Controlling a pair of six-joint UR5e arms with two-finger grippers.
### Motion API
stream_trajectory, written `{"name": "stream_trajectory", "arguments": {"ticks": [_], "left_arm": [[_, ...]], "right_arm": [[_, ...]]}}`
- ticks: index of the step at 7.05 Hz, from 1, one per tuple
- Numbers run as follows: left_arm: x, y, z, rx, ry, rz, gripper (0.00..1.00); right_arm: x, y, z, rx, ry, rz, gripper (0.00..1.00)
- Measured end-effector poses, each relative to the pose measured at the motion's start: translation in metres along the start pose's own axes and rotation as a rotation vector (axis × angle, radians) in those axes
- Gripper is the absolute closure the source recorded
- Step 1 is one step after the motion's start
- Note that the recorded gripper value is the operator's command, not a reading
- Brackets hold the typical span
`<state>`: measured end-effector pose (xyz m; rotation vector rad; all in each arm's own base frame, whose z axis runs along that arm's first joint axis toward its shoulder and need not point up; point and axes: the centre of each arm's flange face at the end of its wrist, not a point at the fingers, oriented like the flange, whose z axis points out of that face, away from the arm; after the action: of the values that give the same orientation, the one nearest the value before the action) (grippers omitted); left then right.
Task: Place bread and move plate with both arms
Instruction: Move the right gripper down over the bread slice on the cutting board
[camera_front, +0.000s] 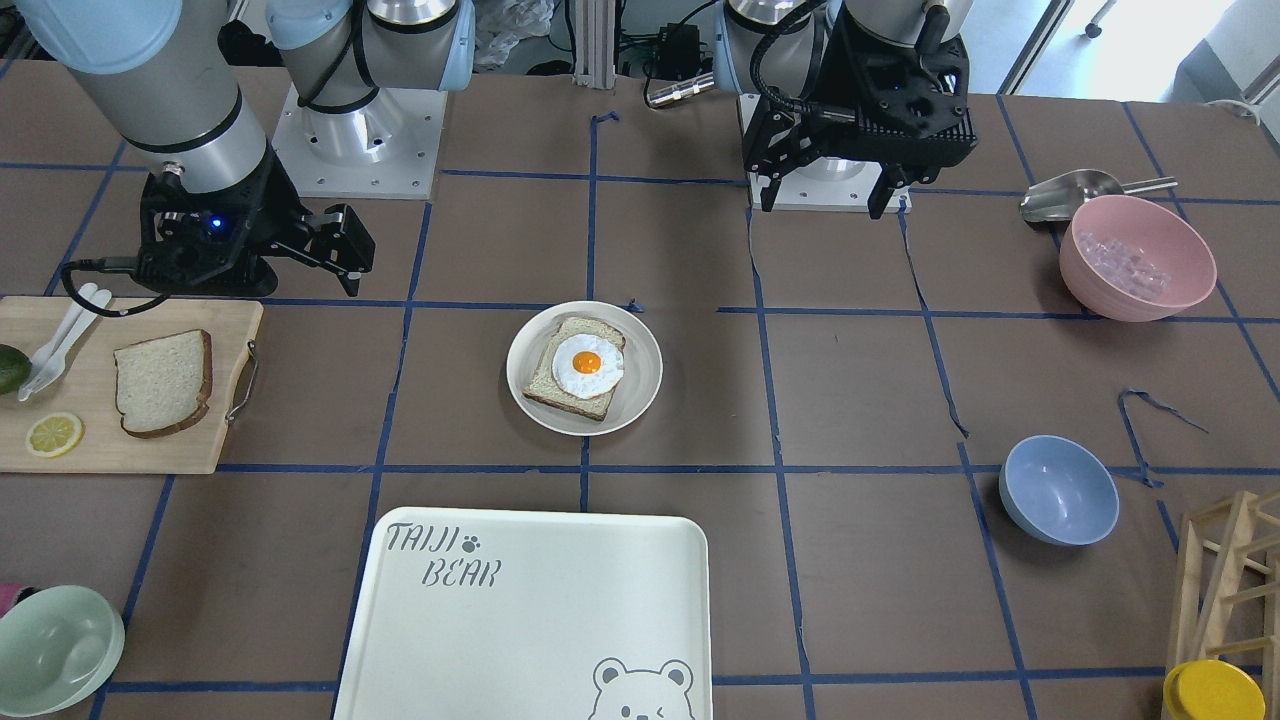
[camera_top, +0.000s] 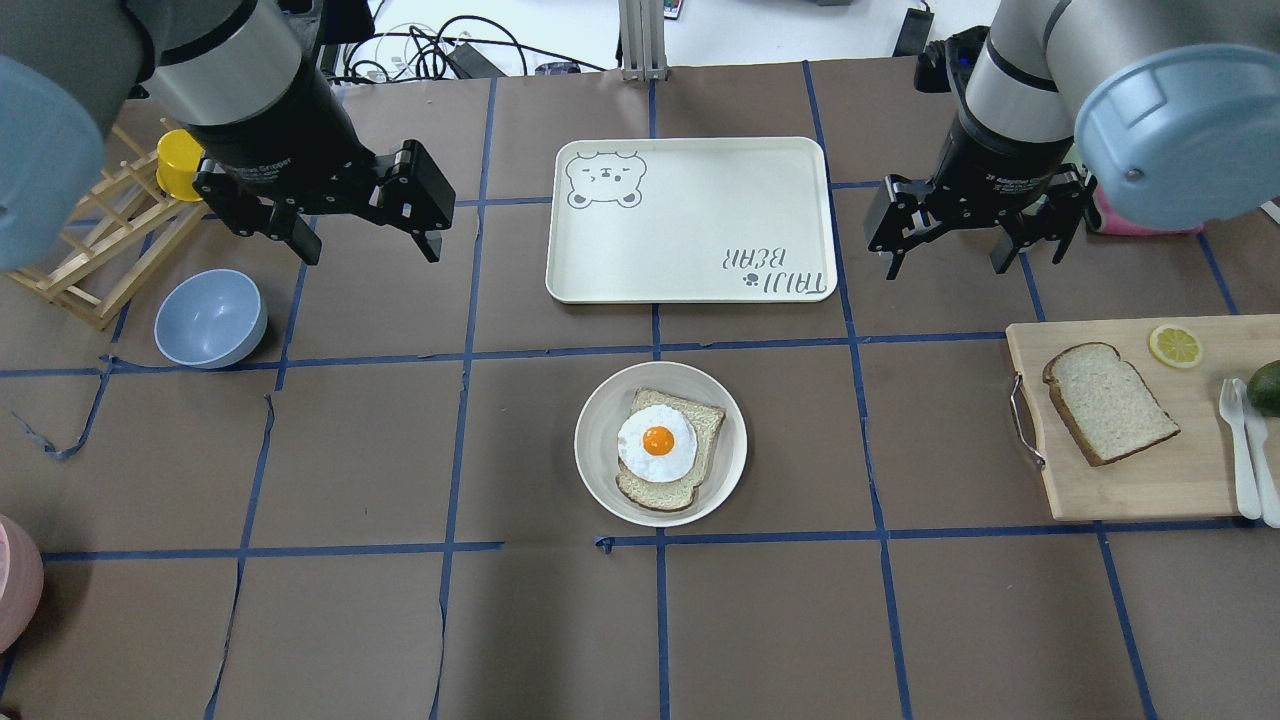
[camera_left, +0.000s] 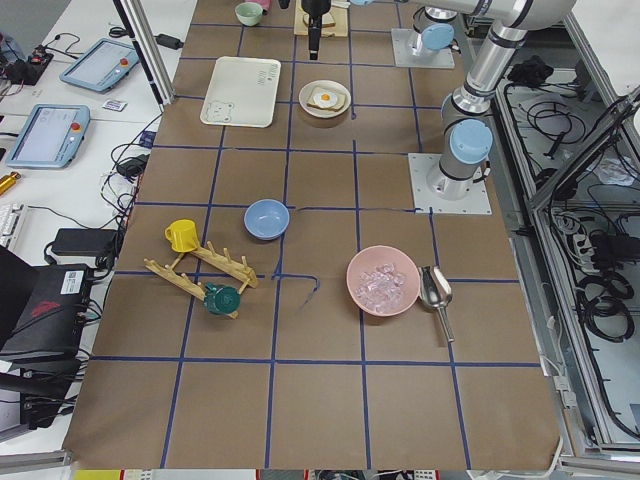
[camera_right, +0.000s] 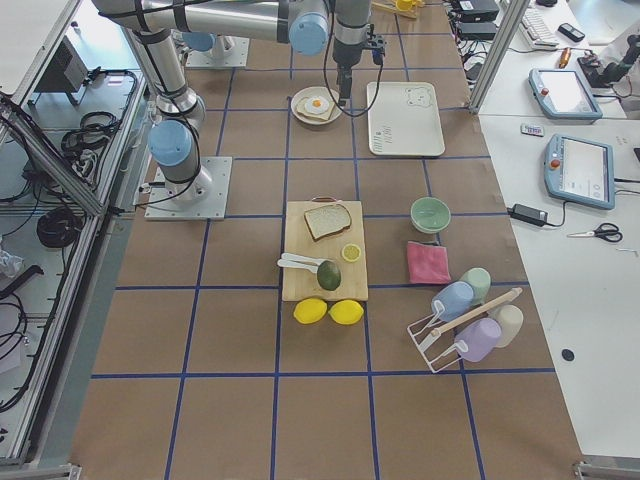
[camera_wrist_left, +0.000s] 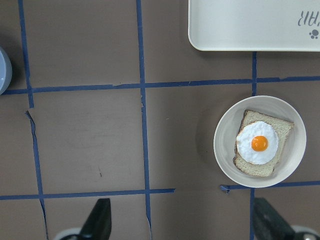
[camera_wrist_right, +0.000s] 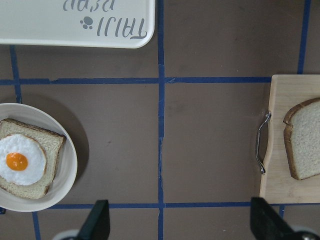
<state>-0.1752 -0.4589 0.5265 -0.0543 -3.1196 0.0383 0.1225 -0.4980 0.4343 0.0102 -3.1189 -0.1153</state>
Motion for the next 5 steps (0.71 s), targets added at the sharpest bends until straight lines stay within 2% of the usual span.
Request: {"name": "stream_trajectory", "arguments": {"ticks": [2, 4, 5], "left_arm": [[0.0, -0.001, 0.001, -0.002, 0.0, 0.0, 0.0], [0.0, -0.001, 0.001, -0.001, 0.0, 0.0, 0.0], [0.0, -0.001, 0.001, -0.001, 0.0, 0.001, 0.0]], "right_arm": [[0.001, 0.0, 0.006, -0.012, 0.005, -0.012, 0.0], [0.016, -0.01, 0.035, -0.04, 0.028, -0.065, 0.1], [0.036, -0.022, 0.054, -0.041, 0.05, -0.079, 0.11]]}}
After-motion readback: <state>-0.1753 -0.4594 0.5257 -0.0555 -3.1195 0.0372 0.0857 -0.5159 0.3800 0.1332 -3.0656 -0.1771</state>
